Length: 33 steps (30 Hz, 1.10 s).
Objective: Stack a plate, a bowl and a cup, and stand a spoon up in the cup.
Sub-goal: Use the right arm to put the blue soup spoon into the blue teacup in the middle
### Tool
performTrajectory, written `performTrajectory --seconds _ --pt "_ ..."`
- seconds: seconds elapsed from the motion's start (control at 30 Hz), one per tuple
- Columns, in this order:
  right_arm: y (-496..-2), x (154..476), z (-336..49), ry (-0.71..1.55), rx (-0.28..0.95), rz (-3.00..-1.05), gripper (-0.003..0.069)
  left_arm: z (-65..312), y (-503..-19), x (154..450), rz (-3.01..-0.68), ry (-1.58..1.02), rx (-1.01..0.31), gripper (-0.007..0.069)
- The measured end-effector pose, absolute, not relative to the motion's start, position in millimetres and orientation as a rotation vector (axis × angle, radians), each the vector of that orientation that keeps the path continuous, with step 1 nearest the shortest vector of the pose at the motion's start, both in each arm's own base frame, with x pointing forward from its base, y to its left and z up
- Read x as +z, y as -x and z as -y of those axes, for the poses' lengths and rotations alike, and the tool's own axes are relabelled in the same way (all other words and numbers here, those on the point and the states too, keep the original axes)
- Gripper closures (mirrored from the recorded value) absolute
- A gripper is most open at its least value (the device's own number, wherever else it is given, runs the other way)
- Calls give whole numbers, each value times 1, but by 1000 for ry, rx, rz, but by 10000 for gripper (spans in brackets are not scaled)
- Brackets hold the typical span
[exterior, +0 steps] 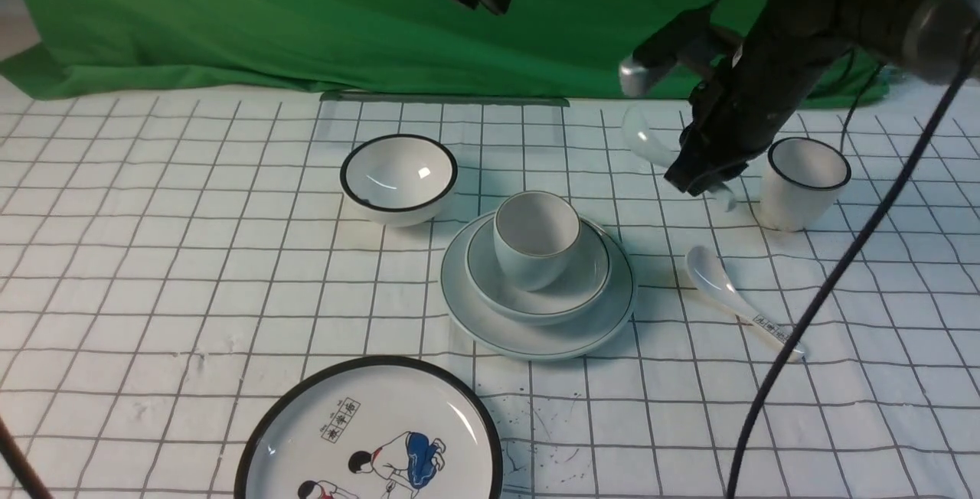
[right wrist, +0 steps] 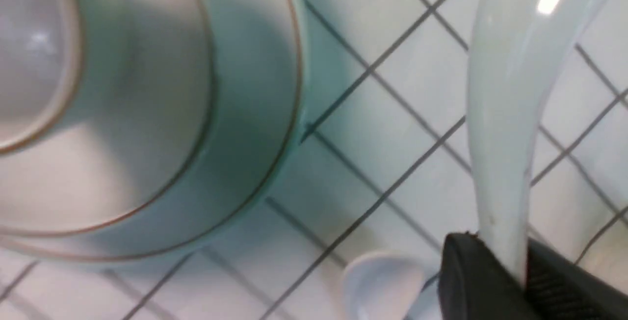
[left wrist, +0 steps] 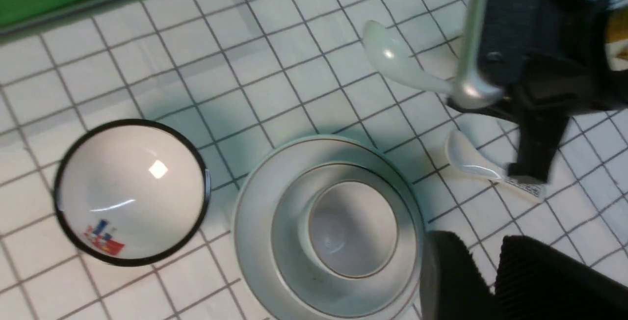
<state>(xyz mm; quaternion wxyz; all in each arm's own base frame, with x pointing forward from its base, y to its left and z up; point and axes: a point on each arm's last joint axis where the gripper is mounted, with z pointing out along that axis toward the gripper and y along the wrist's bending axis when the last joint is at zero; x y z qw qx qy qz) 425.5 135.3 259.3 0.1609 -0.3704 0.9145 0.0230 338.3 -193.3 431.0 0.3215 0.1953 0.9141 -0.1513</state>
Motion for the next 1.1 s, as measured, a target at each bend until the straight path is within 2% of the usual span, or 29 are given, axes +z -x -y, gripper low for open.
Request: performTrajectory --seconds 0.13,0.23,0.37,0.53,0.87,1.1 --pt "-390 299 -142 963 291 -2706 579 180 -332 445 -2355 -500 -277 470" --pt "-370 318 -157 937 354 -2681 579 174 -327 449 -2342 -496 -241 470" --pt "-347 321 -183 1009 381 -2672 579 167 -319 444 -2366 -501 -192 470" --pt "-328 302 -212 1133 356 -2707 579 154 -306 427 -2428 -515 -88 469" --pt "-341 263 -220 1122 310 -2817 579 137 -286 413 -2475 -502 0 469" --pt "-345 259 -221 1091 293 -2806 579 136 -287 412 -2473 -500 11 469"
